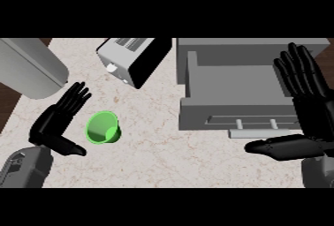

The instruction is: Pick up the cup, place it into the drawer and close the drawer

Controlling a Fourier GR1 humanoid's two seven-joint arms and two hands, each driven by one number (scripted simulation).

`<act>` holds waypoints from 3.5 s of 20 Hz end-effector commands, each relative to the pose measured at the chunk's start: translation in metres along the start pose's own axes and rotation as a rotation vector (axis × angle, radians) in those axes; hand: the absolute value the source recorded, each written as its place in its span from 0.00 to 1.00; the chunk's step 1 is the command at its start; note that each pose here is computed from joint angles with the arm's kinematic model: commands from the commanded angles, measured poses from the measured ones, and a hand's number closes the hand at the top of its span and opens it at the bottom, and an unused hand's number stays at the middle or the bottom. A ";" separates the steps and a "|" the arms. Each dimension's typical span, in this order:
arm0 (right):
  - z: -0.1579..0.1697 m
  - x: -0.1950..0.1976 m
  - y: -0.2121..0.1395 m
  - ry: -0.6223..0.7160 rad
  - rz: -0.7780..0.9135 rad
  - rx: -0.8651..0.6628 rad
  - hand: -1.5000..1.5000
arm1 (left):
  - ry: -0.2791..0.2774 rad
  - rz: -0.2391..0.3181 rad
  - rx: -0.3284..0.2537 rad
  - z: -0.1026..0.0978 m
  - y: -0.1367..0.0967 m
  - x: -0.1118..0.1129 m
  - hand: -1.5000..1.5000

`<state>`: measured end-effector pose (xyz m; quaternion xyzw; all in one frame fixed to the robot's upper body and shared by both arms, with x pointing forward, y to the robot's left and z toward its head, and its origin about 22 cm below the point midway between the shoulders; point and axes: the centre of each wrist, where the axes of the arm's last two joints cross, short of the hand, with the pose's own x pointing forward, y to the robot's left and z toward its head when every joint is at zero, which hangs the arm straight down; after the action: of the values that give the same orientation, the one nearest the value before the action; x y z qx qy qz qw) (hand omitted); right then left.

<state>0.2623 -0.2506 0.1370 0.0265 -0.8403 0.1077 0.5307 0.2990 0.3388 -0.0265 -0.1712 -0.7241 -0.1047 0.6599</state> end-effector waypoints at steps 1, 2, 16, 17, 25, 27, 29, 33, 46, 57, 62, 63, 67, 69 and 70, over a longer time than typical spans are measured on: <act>-0.002 0.009 0.016 0.009 -0.011 0.016 0.00 | 0.041 -0.004 0.015 0.004 0.003 -0.034 0.00; -0.001 0.008 0.007 -0.006 0.003 0.005 0.00 | 0.050 0.007 0.011 0.000 0.016 -0.032 0.00; -0.009 0.012 0.002 -0.006 -0.013 0.023 0.00 | 0.046 -0.050 0.047 0.018 -0.002 -0.090 0.00; -0.012 -0.003 0.014 -0.009 -0.007 0.011 0.00 | 0.047 -0.040 0.051 0.032 0.000 -0.095 0.00; -0.022 -0.009 -0.008 -0.002 -0.022 0.009 0.00 | 0.002 -0.029 0.053 0.023 0.000 -0.093 0.00; -0.011 0.018 -0.009 -0.008 -0.008 0.033 0.00 | -0.024 -0.048 0.069 0.019 -0.007 -0.096 0.00; -0.022 0.020 -0.006 -0.014 -0.018 0.026 0.00 | -0.020 -0.017 0.066 0.016 -0.010 -0.097 0.00; -0.003 0.007 0.001 0.001 0.000 0.029 0.00 | -0.027 -0.030 0.035 0.006 -0.025 -0.103 0.00; -0.021 0.001 -0.009 0.021 0.006 0.001 0.00 | -0.125 0.091 -0.100 -0.001 -0.035 -0.105 1.00; -0.007 0.001 -0.010 0.005 0.000 0.027 0.00 | -0.401 0.040 0.099 -0.034 -0.056 -0.097 1.00; -0.009 0.015 -0.019 0.005 0.013 0.016 0.00 | -0.446 -0.053 0.499 -0.010 -0.047 -0.104 1.00; -0.008 0.002 -0.025 0.007 0.026 0.006 0.00 | -0.461 -0.057 0.474 -0.027 -0.049 -0.097 1.00; -0.003 0.002 -0.022 0.031 0.014 -0.018 0.00 | -0.481 -0.041 0.335 -0.081 -0.059 -0.059 1.00; -0.004 0.009 -0.022 0.040 0.039 -0.007 0.00 | -0.488 -0.043 0.310 -0.098 -0.068 -0.048 1.00; -0.011 0.016 -0.022 0.019 0.026 -0.027 0.00 | -0.510 -0.041 0.281 -0.090 -0.066 -0.047 1.00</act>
<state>0.2660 -0.2713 0.1525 0.0116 -0.8347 0.1125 0.5390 0.3465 0.2540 -0.0798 -0.0596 -0.8530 0.0406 0.5169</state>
